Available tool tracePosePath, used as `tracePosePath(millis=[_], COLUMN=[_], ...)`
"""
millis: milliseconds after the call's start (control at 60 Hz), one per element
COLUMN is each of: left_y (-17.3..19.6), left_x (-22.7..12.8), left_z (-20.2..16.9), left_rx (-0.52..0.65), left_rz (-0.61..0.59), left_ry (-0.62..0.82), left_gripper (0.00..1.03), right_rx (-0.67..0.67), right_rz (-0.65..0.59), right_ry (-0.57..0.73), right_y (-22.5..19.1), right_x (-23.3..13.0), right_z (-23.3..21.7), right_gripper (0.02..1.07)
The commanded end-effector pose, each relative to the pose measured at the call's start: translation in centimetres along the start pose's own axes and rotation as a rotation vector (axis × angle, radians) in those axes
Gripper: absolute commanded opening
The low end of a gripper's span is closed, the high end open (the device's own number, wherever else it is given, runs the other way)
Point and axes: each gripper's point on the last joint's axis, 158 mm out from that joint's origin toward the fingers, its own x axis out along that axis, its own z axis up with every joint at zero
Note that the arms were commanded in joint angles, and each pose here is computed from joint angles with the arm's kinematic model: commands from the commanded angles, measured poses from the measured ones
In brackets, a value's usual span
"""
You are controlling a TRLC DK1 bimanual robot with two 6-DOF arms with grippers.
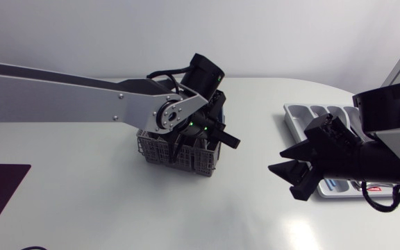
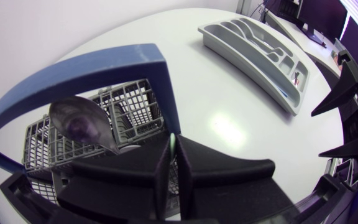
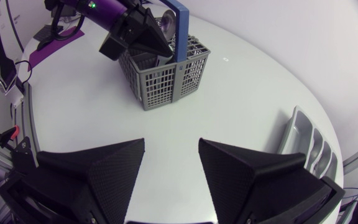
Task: Sort the cutlery from the basket into the organizer compartments.
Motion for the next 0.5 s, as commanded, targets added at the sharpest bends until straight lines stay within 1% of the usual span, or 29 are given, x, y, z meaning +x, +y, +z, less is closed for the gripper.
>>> tracePosePath(millis=[0, 283, 483], left_y=[0.4, 0.0, -2.0], left_x=[-1.8, -4.7, -7.8], left_z=[0.6, 1.7, 3.1], left_rx=[-0.004, 0.018, 0.042], left_rz=[0.007, -0.029, -0.135], left_ry=[-0.042, -0.103, -0.165], left_gripper=[0.03, 0.03, 0.03], right_rx=[0.009, 0.006, -0.003], right_rz=[0.014, 0.013, 0.01], right_ry=[0.016, 0.015, 0.004], right_y=[0.5, 0.5, 0.5], right_x=[0.5, 0.5, 0.2], right_z=[-1.0, -0.9, -0.7], right_gripper=[0.66, 0.66, 0.66])
